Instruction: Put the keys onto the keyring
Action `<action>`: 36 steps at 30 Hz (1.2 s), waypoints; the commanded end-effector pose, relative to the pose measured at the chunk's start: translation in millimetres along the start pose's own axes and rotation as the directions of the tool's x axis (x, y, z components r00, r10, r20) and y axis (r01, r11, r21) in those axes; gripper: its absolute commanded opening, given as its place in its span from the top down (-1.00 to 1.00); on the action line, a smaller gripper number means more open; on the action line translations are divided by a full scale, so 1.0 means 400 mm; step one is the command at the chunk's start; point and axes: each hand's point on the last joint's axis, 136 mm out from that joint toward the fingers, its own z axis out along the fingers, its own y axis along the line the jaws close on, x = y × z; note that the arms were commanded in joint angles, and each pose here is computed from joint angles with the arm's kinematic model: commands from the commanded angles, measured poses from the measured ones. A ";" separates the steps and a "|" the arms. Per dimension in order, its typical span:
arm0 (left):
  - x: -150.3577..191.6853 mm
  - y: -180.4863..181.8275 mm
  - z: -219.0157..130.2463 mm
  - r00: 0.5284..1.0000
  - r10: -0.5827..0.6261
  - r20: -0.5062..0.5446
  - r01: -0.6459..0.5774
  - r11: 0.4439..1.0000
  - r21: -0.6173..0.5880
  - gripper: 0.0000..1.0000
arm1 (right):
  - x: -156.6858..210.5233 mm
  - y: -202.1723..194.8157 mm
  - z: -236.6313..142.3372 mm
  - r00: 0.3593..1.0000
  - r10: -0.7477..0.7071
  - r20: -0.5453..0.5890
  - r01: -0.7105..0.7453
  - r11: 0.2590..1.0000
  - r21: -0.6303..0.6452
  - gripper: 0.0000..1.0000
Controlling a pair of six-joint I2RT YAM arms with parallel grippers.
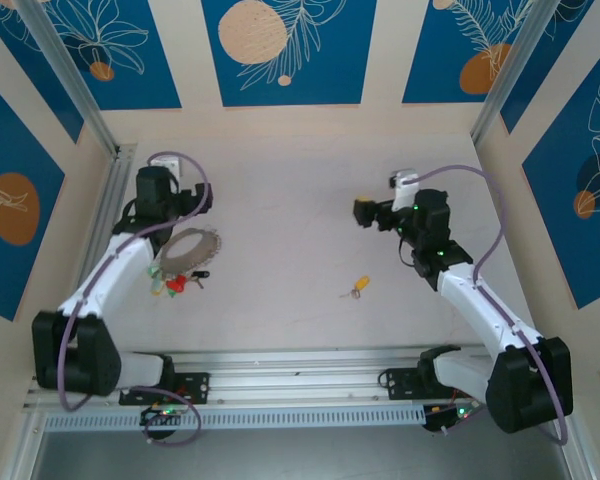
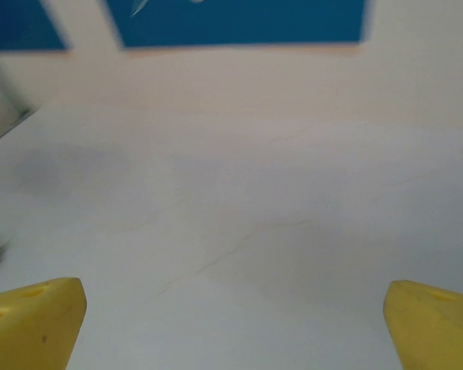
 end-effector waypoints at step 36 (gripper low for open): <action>0.252 0.055 0.296 0.881 -0.075 -0.468 0.089 0.996 0.010 0.35 | 0.140 0.355 0.053 0.957 -0.050 -0.286 -0.119 0.830 -0.545 -0.98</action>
